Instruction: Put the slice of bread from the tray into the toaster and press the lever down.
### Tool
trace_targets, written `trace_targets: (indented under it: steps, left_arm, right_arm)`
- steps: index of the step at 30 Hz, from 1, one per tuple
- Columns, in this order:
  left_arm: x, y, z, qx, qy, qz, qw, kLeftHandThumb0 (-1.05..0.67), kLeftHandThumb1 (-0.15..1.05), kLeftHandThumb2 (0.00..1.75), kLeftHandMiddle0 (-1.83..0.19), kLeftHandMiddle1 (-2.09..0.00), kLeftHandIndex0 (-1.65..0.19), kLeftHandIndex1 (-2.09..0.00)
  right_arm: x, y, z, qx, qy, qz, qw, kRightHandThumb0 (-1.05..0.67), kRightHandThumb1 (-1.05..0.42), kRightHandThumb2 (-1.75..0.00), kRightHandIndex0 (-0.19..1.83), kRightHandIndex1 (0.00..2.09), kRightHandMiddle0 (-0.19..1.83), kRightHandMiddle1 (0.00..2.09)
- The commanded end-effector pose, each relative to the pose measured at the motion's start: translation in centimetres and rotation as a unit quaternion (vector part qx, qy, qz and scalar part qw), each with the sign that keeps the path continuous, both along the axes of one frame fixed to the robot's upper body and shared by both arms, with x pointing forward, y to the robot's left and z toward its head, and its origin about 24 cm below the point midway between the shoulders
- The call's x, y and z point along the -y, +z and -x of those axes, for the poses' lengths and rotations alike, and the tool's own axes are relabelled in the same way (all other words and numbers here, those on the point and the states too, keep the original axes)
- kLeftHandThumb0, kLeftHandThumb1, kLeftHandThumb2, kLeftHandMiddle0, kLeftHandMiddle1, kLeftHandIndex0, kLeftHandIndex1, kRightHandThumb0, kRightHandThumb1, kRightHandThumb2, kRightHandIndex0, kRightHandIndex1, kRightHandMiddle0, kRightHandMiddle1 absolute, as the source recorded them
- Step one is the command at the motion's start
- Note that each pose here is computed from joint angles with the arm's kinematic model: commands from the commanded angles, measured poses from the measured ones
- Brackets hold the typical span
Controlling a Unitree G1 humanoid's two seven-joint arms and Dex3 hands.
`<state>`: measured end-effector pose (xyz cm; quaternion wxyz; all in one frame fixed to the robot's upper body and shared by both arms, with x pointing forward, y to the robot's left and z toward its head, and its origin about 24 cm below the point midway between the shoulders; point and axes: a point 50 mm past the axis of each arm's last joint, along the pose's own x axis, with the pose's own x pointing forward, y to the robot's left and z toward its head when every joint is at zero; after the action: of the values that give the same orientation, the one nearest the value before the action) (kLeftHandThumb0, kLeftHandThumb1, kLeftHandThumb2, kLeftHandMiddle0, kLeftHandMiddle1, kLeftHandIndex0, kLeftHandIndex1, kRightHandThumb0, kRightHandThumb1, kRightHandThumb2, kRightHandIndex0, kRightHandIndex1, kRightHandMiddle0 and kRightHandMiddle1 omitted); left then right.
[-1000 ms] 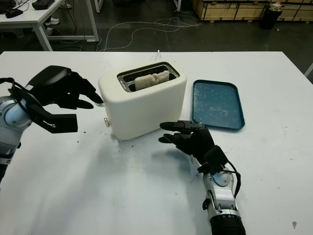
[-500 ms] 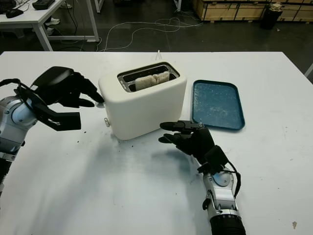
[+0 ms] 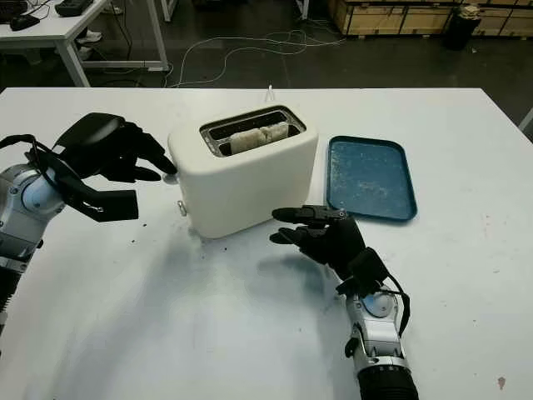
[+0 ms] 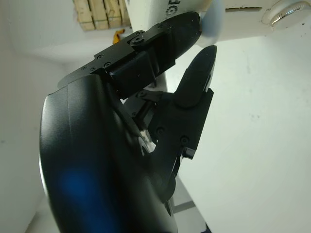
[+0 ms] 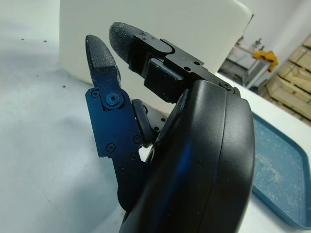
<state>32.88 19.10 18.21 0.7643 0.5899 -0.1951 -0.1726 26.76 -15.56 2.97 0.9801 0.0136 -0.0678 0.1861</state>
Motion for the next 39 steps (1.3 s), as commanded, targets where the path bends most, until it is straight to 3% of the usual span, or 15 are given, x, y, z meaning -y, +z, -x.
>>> trace_targets:
  steps: [1,5,8,11,14,17,20,23,27,39]
  left_arm:
    - [0.8,-0.5,0.0,-0.007,-0.013,0.000,1.000,-0.20,0.82,0.00,-0.89,-1.42,-1.26,0.00]
    - [1.9,-2.0,0.1,-0.027,-0.028,0.007,0.999,-0.19,0.82,0.00,-0.91,-1.29,-1.24,0.00]
    - [3.2,-3.8,0.3,-0.055,-0.045,0.020,0.997,-0.18,0.82,0.00,-0.89,-1.36,-1.24,-0.01]
    - [4.6,-6.2,0.7,-0.098,-0.052,0.040,0.993,-0.18,0.83,0.00,-0.92,-1.17,-1.24,0.00]
    - [6.2,-9.4,1.3,-0.145,-0.045,0.056,0.987,-0.17,0.85,0.01,-0.94,-1.03,-1.20,0.00]
    - [7.3,-12.9,1.9,-0.191,-0.029,0.072,0.979,-0.16,0.86,0.01,-0.91,-1.10,-1.18,0.00]
    - [7.6,-16.5,2.5,-0.237,0.001,0.073,0.969,-0.16,0.89,0.01,-0.86,-1.05,-1.16,0.00]
    - [7.4,-18.7,2.9,-0.262,0.023,0.053,0.963,-0.18,0.92,0.02,-0.88,-0.81,-1.12,-0.01]
    - [7.1,-19.5,3.0,-0.261,0.029,0.037,0.964,-0.17,0.92,0.01,-0.90,-0.76,-1.13,-0.01]
    - [6.4,-19.0,2.3,-0.251,0.035,0.036,0.967,-0.14,0.92,0.02,-0.89,-0.75,-1.11,-0.01]
  right_arm:
    - [0.2,0.3,-0.1,0.010,-0.006,-0.007,1.000,-0.46,-0.86,0.00,1.34,0.01,1.18,0.00]
    - [0.2,0.3,-0.1,0.013,-0.004,-0.007,1.000,-0.45,-0.86,0.00,1.34,0.01,1.17,0.00]
    - [0.2,0.3,-0.1,0.010,-0.004,-0.011,1.000,-0.45,-0.86,0.00,1.34,0.01,1.18,0.00]
    - [0.2,0.3,-0.1,0.011,-0.007,-0.010,1.000,-0.45,-0.85,0.00,1.34,0.01,1.18,0.00]
    - [0.3,0.2,-0.1,0.010,-0.008,-0.011,1.000,-0.45,-0.86,0.00,1.34,0.01,1.18,0.00]
    - [0.3,0.2,-0.1,0.007,-0.007,-0.013,1.000,-0.46,-0.85,0.00,1.33,0.01,1.18,0.00]
    - [0.2,0.2,-0.1,0.010,-0.007,-0.011,1.000,-0.46,-0.86,0.00,1.34,0.01,1.18,0.00]
    - [0.2,0.2,-0.1,0.010,-0.007,-0.013,1.000,-0.46,-0.86,0.00,1.33,0.00,1.17,0.00]
    - [0.2,0.2,-0.1,0.006,-0.006,-0.014,1.000,-0.47,-0.86,0.00,1.32,0.00,1.17,0.00]
    - [0.1,0.2,-0.1,0.009,-0.007,-0.007,1.000,-0.47,-0.86,0.00,1.34,0.01,1.18,0.00]
